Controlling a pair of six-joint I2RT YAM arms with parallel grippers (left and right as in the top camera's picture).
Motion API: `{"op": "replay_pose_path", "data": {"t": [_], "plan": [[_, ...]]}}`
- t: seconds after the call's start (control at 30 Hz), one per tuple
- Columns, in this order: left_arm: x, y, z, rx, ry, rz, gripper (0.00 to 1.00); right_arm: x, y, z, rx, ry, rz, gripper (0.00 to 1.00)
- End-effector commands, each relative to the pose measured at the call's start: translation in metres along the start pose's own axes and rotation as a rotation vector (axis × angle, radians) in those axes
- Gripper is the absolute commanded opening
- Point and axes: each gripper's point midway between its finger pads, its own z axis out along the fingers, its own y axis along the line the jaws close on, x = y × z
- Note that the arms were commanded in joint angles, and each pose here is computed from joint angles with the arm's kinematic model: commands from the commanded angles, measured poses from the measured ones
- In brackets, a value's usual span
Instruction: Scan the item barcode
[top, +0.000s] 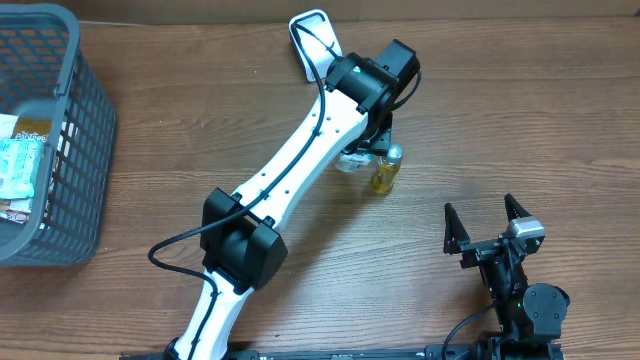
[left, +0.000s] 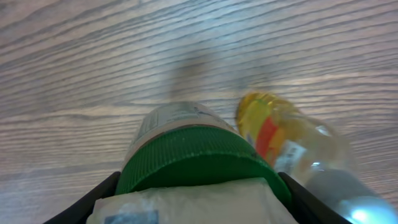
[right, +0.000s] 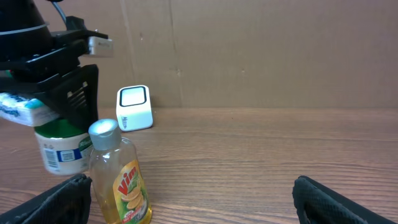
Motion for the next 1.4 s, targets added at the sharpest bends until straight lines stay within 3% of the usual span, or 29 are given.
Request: {"op": "replay_pose_path", "data": {"t": [0.0,0.23,0.73,1.37], "plan": [[-0.007,0.02,0.002,-0.037,0.003,-0.034,0.42,0.002,0.0,0.0,-0.002,-0.002,0.003,1.0],[-0.01,0.047,0.004,-0.043,0.049,-0.066,0.42,0.002,0.0,0.0,-0.002,-0.002,0.003,1.0],[-0.01,0.051,0.009,-0.051,0.053,-0.069,0.43,0.002,0.0,0.0,-0.002,-0.002,0.003,1.0],[0.019,0.05,0.079,-0.046,0.158,-0.08,0.44,0.002,0.0,0.0,-0.002,-0.002,0.003,1.0]]}}
